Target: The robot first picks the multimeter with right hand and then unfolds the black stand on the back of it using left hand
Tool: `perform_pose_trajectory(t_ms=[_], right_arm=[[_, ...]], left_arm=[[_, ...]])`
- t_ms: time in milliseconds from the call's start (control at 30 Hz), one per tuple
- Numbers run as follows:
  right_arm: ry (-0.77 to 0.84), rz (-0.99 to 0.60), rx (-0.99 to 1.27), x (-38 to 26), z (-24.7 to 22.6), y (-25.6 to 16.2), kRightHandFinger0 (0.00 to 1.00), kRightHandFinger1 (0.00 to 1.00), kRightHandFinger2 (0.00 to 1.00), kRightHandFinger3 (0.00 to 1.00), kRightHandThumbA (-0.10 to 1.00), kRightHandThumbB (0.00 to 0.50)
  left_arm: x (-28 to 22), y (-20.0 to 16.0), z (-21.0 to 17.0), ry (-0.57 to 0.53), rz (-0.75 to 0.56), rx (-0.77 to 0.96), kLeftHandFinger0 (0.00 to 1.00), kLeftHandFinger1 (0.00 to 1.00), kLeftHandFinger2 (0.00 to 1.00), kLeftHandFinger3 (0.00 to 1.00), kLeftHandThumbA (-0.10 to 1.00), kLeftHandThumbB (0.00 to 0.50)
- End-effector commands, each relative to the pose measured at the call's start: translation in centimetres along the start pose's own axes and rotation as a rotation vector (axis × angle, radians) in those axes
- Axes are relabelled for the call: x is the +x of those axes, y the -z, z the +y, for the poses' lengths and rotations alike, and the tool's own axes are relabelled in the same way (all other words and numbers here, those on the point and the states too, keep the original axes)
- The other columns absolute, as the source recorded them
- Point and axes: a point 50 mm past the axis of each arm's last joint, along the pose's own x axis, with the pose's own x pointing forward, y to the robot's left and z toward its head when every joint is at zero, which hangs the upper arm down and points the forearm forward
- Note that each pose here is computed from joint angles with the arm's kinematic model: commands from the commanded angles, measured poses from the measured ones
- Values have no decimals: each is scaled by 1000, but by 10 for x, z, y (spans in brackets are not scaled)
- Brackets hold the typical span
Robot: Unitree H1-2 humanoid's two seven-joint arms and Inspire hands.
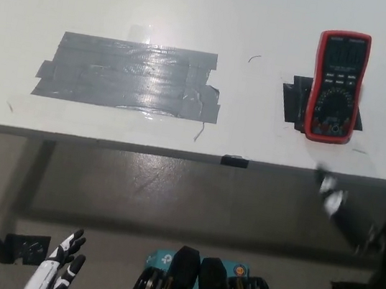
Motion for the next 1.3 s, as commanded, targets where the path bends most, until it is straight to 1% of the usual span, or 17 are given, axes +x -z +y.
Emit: perform_pose_trajectory(t_ms=[0,33,67,100,200,233,267,333,433,500,567,700,733,767,1033,1167,1267], right_arm=[[215,-40,-123,67,-7,-33,1000,1000,1000,1000,795,462],[222,-36,-126,71,-7,-34,1000,1000,1000,1000,745,406],[237,-20,-147,82,-5,-36,1000,1000,1000,1000,754,455],[278,14,-178,104,1,-36,1000,1000,1000,1000,733,457],[311,63,-198,134,7,-32,1000,1000,1000,1000,753,451],[316,92,-207,148,11,-28,1000,1000,1000,1000,818,465],[317,122,-209,160,15,-26,1000,1000,1000,1000,851,466],[311,175,-177,181,23,-19,1000,1000,1000,1000,874,475],[291,251,-191,204,38,-9,1000,1000,1000,1000,919,482],[264,315,-172,220,49,0,1000,1000,1000,1000,880,477],[235,366,-171,235,62,10,1000,1000,1000,1000,882,473],[173,463,-107,249,80,24,1000,1000,1000,1000,948,480],[165,482,-92,252,84,27,1000,1000,1000,1000,986,497],[149,502,-48,258,88,29,1000,1000,1000,1000,998,490],[120,575,12,271,101,33,1000,1000,1000,1000,1000,500],[113,595,-23,267,104,39,1000,1000,1000,1000,1000,485],[118,605,-44,266,104,46,1000,1000,1000,1000,1000,500]], left_arm=[[1,-15,7,-44,-73,-3,1000,1000,1000,1000,1000,133],[1,-14,8,-45,-72,-4,1000,1000,1000,1000,1000,134],[1,-15,8,-47,-72,-3,1000,1000,1000,1000,1000,136],[1,-14,9,-49,-75,-2,1000,1000,1000,1000,1000,133],[4,-16,11,-49,-84,-4,1000,1000,1000,1000,1000,133],[5,-16,11,-52,-87,-7,1000,1000,1000,1000,1000,143],[6,-16,11,-53,-91,-11,1000,1000,1000,1000,1000,143],[7,-17,11,-54,-96,-12,1000,1000,1000,1000,1000,148],[9,-18,10,-59,-100,-24,1000,1000,1000,1000,1000,176],[9,-19,10,-59,-105,-29,1000,1000,1000,1000,1000,175],[9,-20,10,-57,-106,-28,1000,1000,1000,1000,1000,180],[9,-20,10,-59,-102,-37,1000,1000,1000,1000,1000,189],[9,-20,10,-59,-105,-42,1000,1000,1000,1000,1000,190],[11,-21,10,-61,-108,-52,1000,1000,1000,1000,1000,191],[15,-24,12,-56,-116,-46,1000,1000,1000,1000,1000,187],[15,-25,12,-55,-125,-41,1000,1000,1000,1000,1000,180],[16,-26,13,-53,-125,-38,1000,1000,1000,1000,1000,175]])
